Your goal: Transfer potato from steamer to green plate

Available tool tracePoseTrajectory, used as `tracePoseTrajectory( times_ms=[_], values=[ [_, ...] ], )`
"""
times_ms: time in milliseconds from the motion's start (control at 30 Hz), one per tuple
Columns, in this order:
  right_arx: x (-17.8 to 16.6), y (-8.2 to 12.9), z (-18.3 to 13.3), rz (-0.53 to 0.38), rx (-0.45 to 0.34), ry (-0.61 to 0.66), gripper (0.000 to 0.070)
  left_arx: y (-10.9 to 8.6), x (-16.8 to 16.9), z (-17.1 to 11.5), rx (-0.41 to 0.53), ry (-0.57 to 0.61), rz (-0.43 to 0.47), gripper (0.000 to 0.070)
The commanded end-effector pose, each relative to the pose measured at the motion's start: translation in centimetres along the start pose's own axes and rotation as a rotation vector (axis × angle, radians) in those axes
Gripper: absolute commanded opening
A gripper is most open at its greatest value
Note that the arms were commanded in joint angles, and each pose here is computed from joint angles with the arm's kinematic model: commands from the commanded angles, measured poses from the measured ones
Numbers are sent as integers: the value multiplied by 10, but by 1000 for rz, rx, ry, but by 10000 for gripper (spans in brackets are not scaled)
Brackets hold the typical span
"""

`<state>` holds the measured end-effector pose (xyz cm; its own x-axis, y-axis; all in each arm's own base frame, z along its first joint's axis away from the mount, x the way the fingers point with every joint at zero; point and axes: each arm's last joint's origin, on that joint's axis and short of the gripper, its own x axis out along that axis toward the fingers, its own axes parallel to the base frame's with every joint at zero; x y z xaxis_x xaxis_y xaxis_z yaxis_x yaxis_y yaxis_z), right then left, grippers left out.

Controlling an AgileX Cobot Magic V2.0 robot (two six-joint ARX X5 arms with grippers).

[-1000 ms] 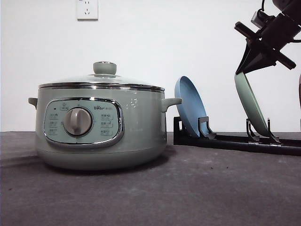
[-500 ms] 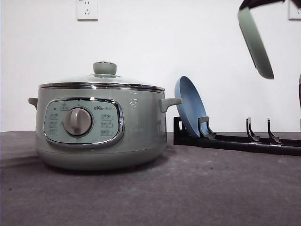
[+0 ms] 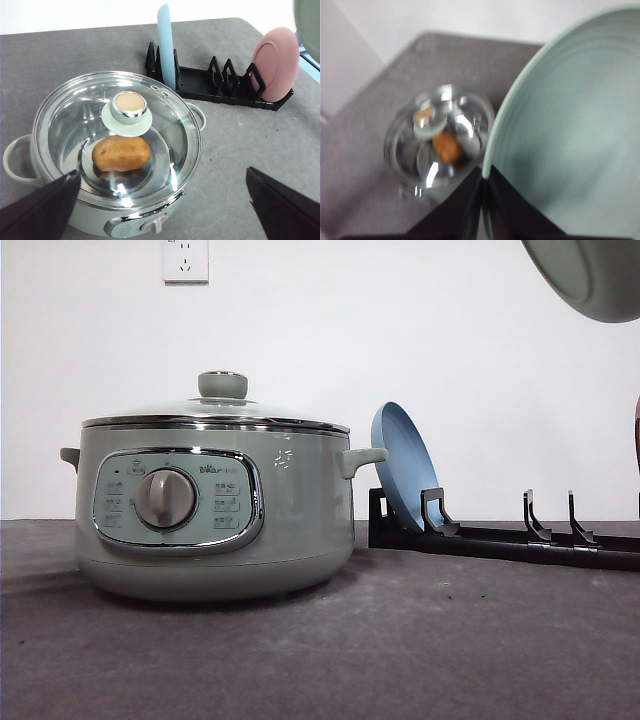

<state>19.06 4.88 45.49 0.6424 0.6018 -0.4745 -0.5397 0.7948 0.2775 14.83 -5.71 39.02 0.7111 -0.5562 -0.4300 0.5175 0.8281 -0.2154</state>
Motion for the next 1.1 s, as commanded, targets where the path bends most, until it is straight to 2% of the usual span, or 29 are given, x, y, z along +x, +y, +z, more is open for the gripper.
tracePoseTrajectory(
  times_ms=[0,133,367,533,733,867,1067],
  values=[
    [-8,12,-1,-3,-100,-8,5,-2,0,5,24,-13,-12,675],
    [-20,33,-18,-10,-182,36,4,-2,0,5,23,-13,-12,675],
    [-22,47,-57,19,-193,126,4,-2,0,5,24,-13,-12,675],
    [-4,46,-90,59,-151,212,4,-1,0,5,27,-12,-12,675],
    [33,39,-126,76,-110,323,5,-1,0,5,26,-11,-12,675],
    [57,35,-149,44,-106,365,5,-1,0,5,26,-10,-12,675],
    [79,32,-175,-51,-89,428,5,-1,0,5,25,-10,-11,675]
  ],
)
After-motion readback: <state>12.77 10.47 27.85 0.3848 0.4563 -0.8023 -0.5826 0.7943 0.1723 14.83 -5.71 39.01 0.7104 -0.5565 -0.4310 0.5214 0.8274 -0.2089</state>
